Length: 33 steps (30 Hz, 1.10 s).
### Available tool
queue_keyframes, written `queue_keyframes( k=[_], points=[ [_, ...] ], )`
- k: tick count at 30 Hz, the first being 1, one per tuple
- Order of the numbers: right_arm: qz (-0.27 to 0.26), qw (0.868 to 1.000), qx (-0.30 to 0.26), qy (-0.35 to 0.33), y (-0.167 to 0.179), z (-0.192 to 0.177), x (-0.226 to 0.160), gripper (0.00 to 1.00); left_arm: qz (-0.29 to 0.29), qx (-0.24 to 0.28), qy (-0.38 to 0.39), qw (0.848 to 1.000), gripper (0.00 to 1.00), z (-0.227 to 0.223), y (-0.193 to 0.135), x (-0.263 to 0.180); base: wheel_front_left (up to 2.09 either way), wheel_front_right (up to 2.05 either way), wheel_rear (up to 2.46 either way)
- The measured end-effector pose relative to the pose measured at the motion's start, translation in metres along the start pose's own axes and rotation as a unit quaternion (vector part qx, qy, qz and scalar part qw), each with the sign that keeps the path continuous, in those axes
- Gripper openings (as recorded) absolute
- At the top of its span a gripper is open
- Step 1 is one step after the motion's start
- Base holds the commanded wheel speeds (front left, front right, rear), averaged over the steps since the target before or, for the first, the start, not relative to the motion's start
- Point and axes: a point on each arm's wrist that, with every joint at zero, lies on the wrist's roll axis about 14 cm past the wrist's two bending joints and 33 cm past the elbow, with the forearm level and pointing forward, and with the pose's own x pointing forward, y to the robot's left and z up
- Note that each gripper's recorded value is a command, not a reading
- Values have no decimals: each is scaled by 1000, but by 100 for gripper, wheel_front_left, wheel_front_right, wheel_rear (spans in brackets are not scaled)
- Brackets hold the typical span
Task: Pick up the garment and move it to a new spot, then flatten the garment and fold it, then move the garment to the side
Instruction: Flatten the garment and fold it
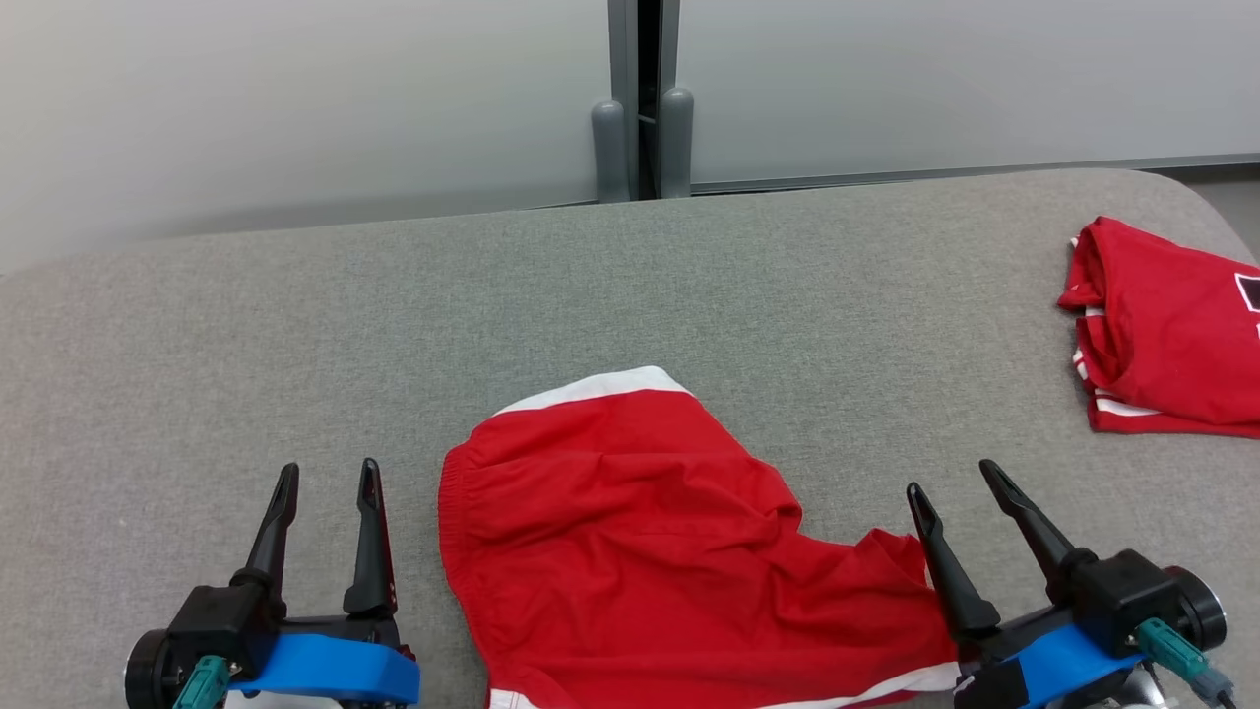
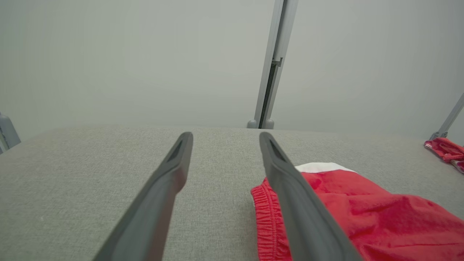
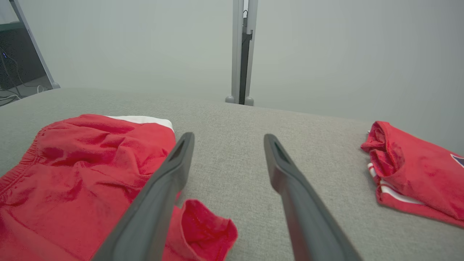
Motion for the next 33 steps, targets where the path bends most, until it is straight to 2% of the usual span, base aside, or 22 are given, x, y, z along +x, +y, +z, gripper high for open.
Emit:
queue_keyframes(
  k=[11,15,21,22,24,33],
  points=[
    [34,990,-6,133,5,-60,2,100,15,-1,8,1000,100,-6,10,-3,0,0,0],
    [47,981,-4,190,11,-88,-2,100,18,-1,10,1000,100,-7,12,-1,0,0,0],
    [63,970,2,237,17,-113,-2,100,23,0,13,1000,100,-10,16,1,0,0,0],
    [64,968,3,241,17,-115,-2,49,23,1,12,1000,100,-9,16,1,0,0,0],
    [67,967,5,244,19,-117,2,0,23,1,12,1000,100,-9,16,2,0,0,0],
    [50,987,-17,155,-7,-77,63,0,27,2,15,1000,100,-13,19,10,0,0,0]
  ],
)
